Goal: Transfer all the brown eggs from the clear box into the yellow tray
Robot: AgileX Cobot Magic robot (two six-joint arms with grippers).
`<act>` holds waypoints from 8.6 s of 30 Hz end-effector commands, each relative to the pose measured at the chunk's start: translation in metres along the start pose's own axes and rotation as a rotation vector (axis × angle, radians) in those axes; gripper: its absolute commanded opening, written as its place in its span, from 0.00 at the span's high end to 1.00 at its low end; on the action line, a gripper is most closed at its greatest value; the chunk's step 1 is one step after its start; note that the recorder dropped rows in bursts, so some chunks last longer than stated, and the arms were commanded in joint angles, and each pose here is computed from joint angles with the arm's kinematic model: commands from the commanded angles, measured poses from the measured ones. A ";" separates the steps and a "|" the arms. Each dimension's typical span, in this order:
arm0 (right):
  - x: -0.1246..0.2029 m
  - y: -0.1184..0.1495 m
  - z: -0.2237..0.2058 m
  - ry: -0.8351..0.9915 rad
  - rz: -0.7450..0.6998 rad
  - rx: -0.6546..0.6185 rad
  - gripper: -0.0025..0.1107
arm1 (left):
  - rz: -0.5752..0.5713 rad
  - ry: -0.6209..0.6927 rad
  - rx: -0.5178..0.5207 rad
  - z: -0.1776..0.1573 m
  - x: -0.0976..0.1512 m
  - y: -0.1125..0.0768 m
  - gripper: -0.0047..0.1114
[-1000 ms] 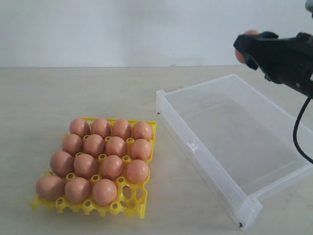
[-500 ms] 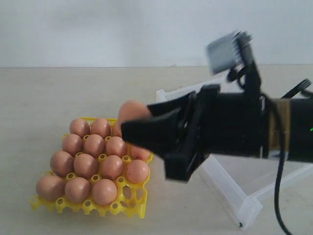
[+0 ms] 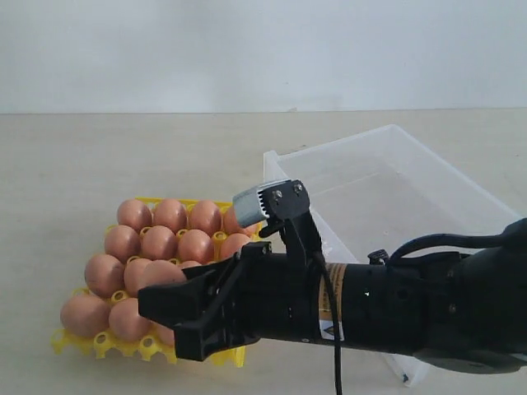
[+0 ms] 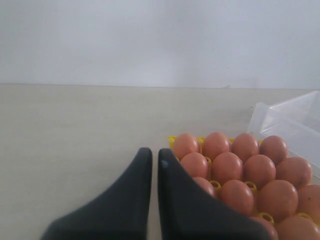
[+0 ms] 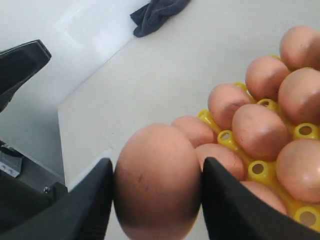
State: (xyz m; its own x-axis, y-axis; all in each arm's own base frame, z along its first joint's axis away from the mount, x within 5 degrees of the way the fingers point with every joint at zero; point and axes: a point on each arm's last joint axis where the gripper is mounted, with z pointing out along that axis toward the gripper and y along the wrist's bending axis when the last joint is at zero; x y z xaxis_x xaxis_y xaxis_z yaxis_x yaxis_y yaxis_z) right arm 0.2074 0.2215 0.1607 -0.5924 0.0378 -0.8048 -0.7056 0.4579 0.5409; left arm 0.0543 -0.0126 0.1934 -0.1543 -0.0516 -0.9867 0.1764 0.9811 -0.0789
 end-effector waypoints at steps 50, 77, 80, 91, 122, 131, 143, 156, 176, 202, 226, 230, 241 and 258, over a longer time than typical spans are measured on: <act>0.013 -0.029 0.000 0.134 -0.352 0.257 0.98 | -0.008 -0.005 0.003 0.000 0.001 0.000 0.92; 0.018 -0.025 0.001 0.193 -0.414 0.200 0.57 | -0.008 -0.005 0.003 0.000 0.001 0.000 0.92; 0.018 -0.025 0.001 0.193 -0.414 0.200 0.53 | -0.008 -0.005 0.003 0.000 0.001 0.000 0.92; 0.016 -0.023 0.001 0.164 -0.405 0.185 0.46 | -0.008 -0.005 0.003 0.000 0.001 0.000 0.92; -0.147 0.020 -0.191 -0.506 -0.924 1.025 0.98 | -0.008 -0.005 0.003 0.000 0.001 0.000 0.92; -0.115 -0.008 -0.301 -1.230 0.189 1.766 0.98 | -0.008 -0.005 0.003 0.000 0.001 0.000 0.92; -0.137 0.062 -0.307 -0.916 -0.545 1.464 0.98 | -0.008 -0.005 0.003 0.000 0.001 0.000 0.92; -0.116 0.101 -0.253 -0.310 -0.838 0.766 0.98 | -0.008 -0.005 0.003 0.000 0.001 0.000 0.92; -0.119 0.097 -0.252 -0.325 -0.817 0.787 0.98 | -0.008 -0.005 0.003 0.000 0.001 0.000 0.92; 0.012 0.054 -0.272 -0.879 -0.694 0.879 0.98 | -0.008 -0.005 0.003 0.000 0.001 0.000 0.92; 0.045 0.030 -0.267 -0.689 -0.153 0.983 0.98 | -0.010 -0.005 0.003 0.000 0.001 0.000 0.92; 0.023 0.046 -0.284 -0.798 -0.462 1.124 0.98 | -0.010 -0.005 0.003 0.000 0.001 0.000 0.92; 0.068 0.024 -0.251 -0.285 -0.242 0.969 0.98 | -0.010 -0.005 0.003 0.000 0.001 0.000 0.92; 0.066 0.016 -0.266 -0.259 -0.312 1.171 0.98 | -0.010 -0.005 0.003 0.000 0.001 0.000 0.92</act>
State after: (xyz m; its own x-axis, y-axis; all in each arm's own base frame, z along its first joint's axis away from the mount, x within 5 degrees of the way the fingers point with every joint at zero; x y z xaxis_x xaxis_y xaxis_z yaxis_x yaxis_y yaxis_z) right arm 0.0528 -0.0057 0.1792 -0.2930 -0.0944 -0.9514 0.0573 0.9916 -0.1160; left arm 0.0543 -0.0125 0.1936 -0.1517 -0.0521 -0.9871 0.1759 0.9812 -0.0788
